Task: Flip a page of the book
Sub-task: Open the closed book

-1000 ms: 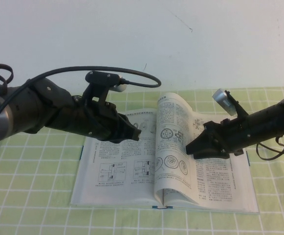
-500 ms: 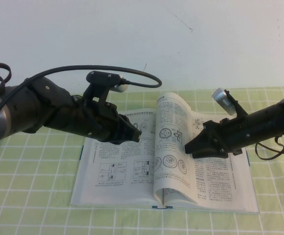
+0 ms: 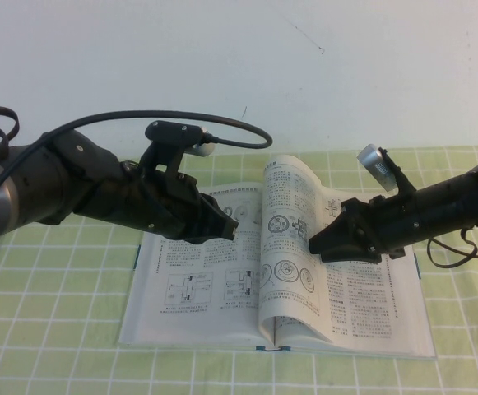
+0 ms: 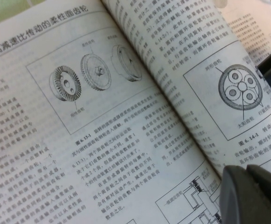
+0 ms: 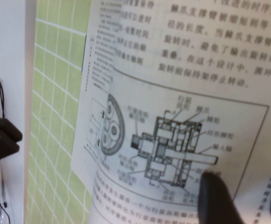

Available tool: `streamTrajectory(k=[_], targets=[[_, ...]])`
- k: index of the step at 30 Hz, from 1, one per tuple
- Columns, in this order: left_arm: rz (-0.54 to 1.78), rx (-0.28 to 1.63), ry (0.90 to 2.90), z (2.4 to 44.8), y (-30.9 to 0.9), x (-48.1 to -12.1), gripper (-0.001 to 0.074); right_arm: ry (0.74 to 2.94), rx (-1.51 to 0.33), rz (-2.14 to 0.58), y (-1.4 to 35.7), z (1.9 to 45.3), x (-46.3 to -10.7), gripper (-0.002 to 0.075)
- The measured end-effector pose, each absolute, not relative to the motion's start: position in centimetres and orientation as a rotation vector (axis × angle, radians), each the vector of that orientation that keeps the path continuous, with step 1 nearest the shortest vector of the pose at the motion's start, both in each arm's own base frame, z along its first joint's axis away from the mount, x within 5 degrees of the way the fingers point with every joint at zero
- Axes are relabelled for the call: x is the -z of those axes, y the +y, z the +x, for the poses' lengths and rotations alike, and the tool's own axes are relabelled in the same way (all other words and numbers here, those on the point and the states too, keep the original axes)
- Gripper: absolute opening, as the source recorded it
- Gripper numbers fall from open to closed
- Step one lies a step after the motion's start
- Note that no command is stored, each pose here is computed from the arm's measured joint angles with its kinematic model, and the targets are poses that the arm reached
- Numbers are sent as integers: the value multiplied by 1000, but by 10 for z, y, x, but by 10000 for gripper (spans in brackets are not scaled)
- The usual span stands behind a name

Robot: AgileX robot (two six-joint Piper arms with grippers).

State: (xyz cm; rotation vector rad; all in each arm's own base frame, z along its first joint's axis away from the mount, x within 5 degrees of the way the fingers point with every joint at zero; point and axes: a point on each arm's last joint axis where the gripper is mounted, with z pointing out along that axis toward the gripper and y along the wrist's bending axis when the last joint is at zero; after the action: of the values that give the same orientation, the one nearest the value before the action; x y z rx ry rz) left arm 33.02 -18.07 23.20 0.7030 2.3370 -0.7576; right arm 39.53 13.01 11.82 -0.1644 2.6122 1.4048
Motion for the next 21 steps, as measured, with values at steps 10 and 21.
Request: streamTrajectory(k=[10, 21], targets=[[704, 795, 2329, 329, -183, -233, -4, 2612, -1409, -167, 130, 395, -118, 262], [764, 873, 2299, 323, -186, -238, -4, 2570, -1434, -156, 132, 397, -121, 262]])
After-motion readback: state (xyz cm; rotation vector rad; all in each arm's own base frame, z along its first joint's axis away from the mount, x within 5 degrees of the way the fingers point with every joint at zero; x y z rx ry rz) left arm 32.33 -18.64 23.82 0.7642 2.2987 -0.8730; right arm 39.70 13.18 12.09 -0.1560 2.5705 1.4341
